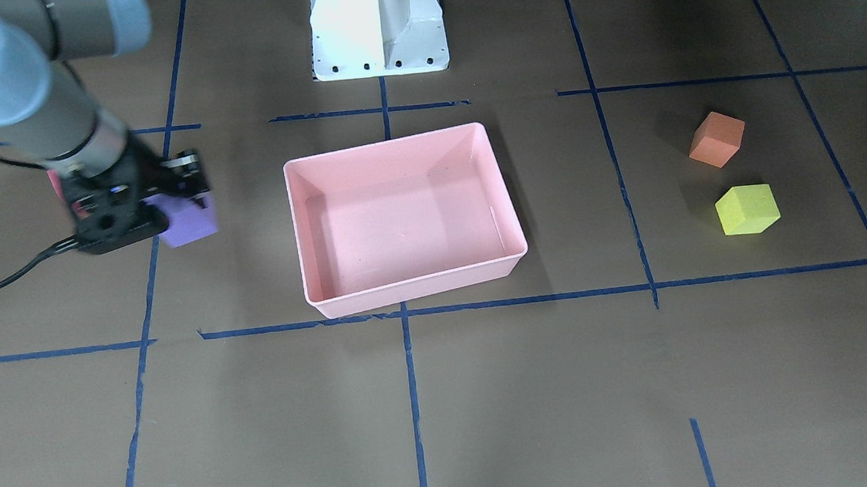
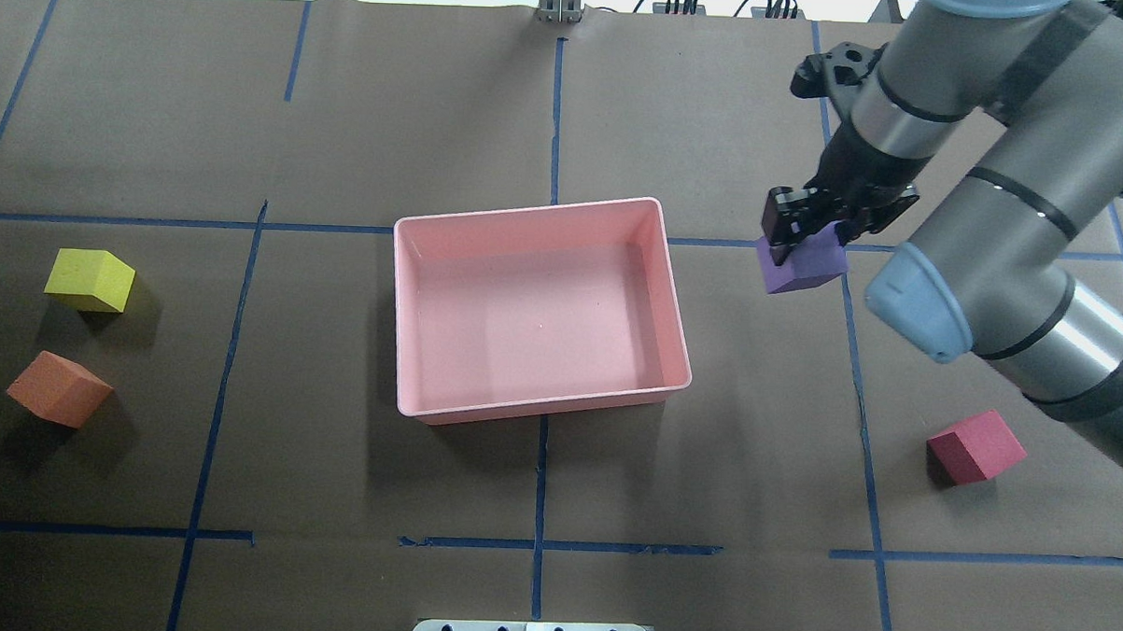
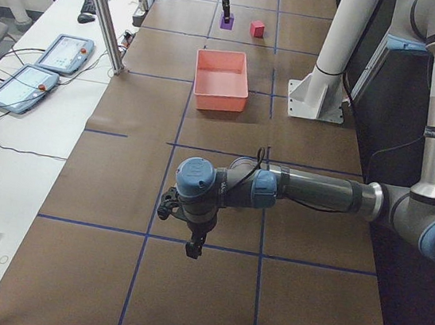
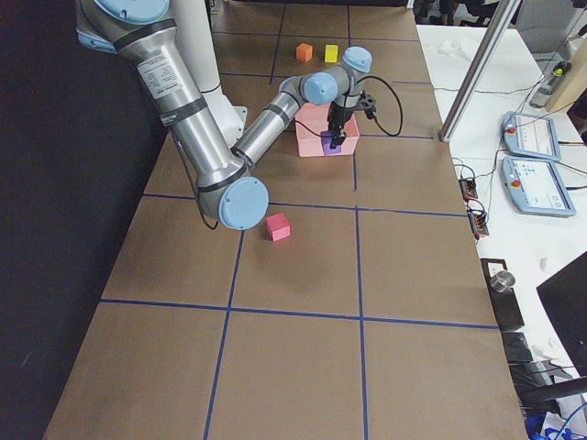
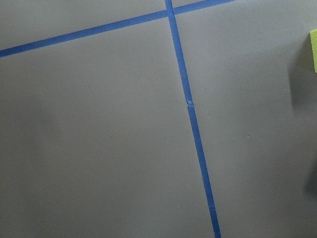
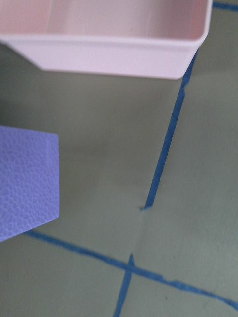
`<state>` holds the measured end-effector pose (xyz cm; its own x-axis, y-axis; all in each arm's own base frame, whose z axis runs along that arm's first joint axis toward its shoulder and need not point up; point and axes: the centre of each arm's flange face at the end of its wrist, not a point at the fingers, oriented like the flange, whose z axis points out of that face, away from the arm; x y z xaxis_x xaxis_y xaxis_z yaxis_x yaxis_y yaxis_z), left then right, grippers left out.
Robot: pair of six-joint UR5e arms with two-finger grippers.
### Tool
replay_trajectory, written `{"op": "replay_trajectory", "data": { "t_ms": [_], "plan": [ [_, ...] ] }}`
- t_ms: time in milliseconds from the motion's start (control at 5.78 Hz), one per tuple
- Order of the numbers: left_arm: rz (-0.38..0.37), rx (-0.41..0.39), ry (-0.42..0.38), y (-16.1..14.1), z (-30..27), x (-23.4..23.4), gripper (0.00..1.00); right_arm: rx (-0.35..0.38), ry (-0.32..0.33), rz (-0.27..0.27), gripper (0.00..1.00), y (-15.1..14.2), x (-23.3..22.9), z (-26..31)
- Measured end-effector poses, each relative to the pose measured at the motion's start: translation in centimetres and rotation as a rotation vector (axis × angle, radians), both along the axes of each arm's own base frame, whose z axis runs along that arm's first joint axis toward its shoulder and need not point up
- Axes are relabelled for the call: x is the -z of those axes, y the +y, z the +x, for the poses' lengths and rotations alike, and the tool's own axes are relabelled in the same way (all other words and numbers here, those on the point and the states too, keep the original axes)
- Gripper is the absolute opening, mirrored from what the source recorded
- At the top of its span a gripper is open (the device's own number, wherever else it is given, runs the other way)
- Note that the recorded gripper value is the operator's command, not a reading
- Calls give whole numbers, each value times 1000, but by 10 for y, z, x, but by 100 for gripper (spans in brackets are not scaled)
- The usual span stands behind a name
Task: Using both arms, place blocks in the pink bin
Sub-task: 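Carry the purple cube into the pink bin and open the right gripper, then lift the right gripper away while the left gripper reaches to the yellow cube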
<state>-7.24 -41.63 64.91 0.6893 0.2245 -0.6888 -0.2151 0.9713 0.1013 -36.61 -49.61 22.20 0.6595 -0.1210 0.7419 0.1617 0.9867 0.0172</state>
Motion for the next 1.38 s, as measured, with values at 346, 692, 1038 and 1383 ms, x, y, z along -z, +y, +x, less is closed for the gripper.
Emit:
{"op": "replay_trajectory", "data": {
  "t_ms": [346, 692, 1038, 1383],
  "plan": [
    [-1, 0, 0, 0, 0, 0, 100, -92, 23, -39, 93, 60, 55, -89],
    [2, 0, 0, 0, 0, 1, 100, -111, 36, -27, 99, 79, 54, -114],
    [10, 0, 1, -1, 0, 4, 100, -118, 39, -13, 100, 71, 51, -107],
    [48, -18, -1, -10, 8, 17, 100, -108, 38, 32, 100, 49, 36, -72]
  ]
}}
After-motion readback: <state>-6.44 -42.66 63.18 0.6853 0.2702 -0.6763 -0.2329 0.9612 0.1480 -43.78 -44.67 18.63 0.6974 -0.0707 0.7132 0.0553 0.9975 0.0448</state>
